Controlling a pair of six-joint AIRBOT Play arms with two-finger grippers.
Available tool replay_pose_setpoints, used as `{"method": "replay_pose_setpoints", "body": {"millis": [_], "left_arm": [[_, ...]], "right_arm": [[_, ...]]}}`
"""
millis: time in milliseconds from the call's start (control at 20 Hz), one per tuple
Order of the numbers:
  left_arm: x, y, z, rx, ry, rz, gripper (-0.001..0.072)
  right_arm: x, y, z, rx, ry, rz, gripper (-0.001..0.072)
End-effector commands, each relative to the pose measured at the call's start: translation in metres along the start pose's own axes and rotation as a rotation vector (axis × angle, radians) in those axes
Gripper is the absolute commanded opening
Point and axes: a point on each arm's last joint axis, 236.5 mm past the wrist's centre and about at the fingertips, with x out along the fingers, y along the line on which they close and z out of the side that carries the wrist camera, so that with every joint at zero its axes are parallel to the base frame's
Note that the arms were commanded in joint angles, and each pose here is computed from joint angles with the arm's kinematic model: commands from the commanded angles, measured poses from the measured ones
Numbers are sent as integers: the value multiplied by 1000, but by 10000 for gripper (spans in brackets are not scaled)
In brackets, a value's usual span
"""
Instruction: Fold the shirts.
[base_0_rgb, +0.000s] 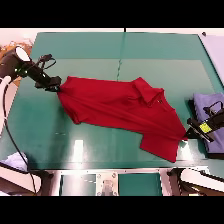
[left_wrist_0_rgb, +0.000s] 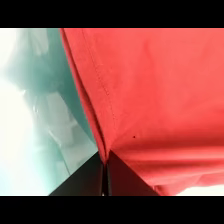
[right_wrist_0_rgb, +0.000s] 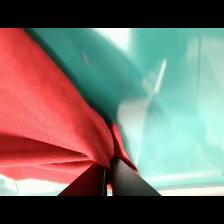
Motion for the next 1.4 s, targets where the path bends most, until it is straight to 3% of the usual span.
{"method": "replay_pose_setpoints", "body": {"millis": [0,50,100,150,200,450,500,600,850,1100,1350], "left_arm": [[5,-20,-18,10,61,-108,20],[7,-23,-22,0,76,-128,113],[7,-23,-23,-6,78,-128,533],[5,-21,-22,-34,76,-123,699],[1,-18,-19,-33,62,-121,700],[-40,21,43,-158,-212,-99,699],[-39,20,55,-169,-258,-117,699],[-26,10,73,-171,-300,-174,607],[44,5,98,-227,-300,-219,607],[84,6,105,-251,-298,-194,607],[67,13,116,-236,-330,-181,608]], "right_arm": [[-1,-2,-16,18,65,-15,18],[0,6,-11,8,43,8,30],[0,12,-6,-1,25,30,173],[-4,17,-3,-27,11,52,406],[-11,22,2,-54,-12,63,498],[-79,45,30,-127,-163,105,489],[-98,58,37,-151,-219,142,489],[-133,90,52,-215,-338,249,489],[-169,147,73,-302,-487,488,488],[-167,154,84,-344,-504,518,490],[-161,158,91,-369,-496,537,490]]}}
